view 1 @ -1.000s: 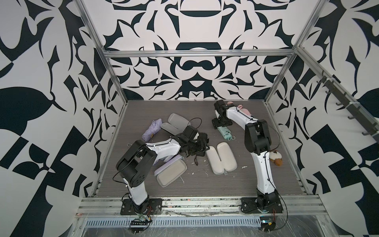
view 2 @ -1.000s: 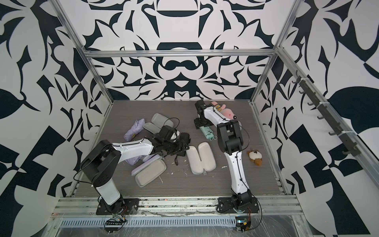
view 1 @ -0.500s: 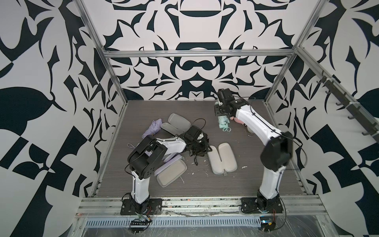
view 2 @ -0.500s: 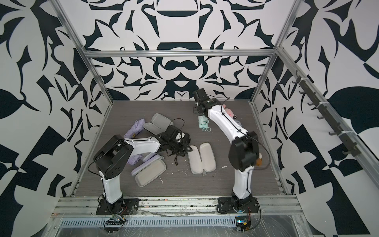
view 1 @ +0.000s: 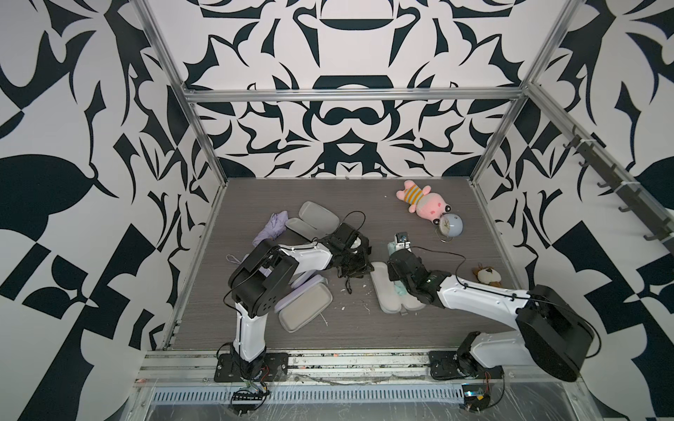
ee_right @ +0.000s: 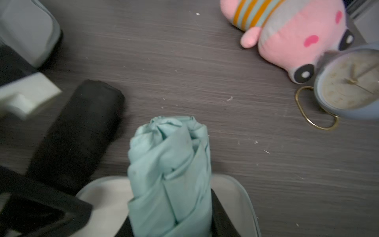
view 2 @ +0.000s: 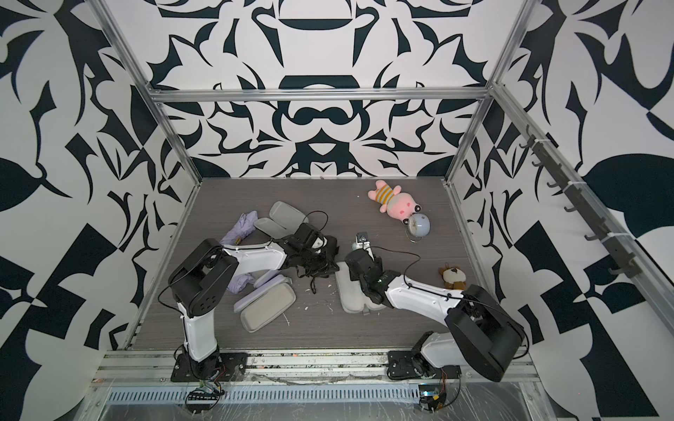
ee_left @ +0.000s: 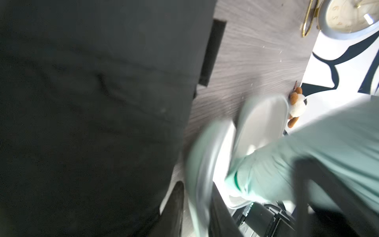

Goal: Put umbrellas into zippered umbrella sleeves
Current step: Pick up the umbrella from the center of the board, then place the umbrella in the umbrella sleeve.

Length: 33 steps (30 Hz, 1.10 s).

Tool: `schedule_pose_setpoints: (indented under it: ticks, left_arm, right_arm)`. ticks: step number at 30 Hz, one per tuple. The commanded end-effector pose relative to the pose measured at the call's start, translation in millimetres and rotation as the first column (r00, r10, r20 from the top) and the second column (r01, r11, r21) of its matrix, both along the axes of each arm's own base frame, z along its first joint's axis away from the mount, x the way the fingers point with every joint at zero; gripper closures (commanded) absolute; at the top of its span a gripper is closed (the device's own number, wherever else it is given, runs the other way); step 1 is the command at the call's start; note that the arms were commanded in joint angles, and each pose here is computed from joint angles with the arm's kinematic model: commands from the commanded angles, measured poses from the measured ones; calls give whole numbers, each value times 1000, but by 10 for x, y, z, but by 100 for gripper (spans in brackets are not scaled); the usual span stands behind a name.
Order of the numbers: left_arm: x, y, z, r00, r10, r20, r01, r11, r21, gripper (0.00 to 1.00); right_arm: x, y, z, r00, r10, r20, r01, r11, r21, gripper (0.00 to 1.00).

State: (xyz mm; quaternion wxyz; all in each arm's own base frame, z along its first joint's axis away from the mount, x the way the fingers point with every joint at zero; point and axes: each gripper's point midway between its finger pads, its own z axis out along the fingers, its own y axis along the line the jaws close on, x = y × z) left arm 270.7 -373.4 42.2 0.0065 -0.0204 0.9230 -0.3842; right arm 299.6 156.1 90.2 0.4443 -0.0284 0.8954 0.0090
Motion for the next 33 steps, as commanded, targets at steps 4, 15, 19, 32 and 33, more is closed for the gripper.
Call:
schedule_pose_setpoints:
  ticks: [4,15,19,32,33]
  left_arm:
    - [-6,54,-130,998,40,-52,-37,998,43,91]
    - [166,141,190,992,126,6,-127,992,29,100]
    - [160,99,277,993,115,-6,-115,993,5,100]
    - [86,173,468,998,52,-26,-49,995,85,100]
    - [76,206,468,999,47,-25,-44,994,102,100]
  right_arm:
    - [-159,-336,317,976,-204,77,191,971,144,100]
    - [-371,-455,113,975,-201,-94,201,980,-11,100]
    - [-363,-349,-151,974,-167,-151,165,986,-23,100]
    - [-261,28,-236,937,-147,-317,157,988,6,41]
    - [-257,85,-169,937,-125,-326,141,990,25,35]
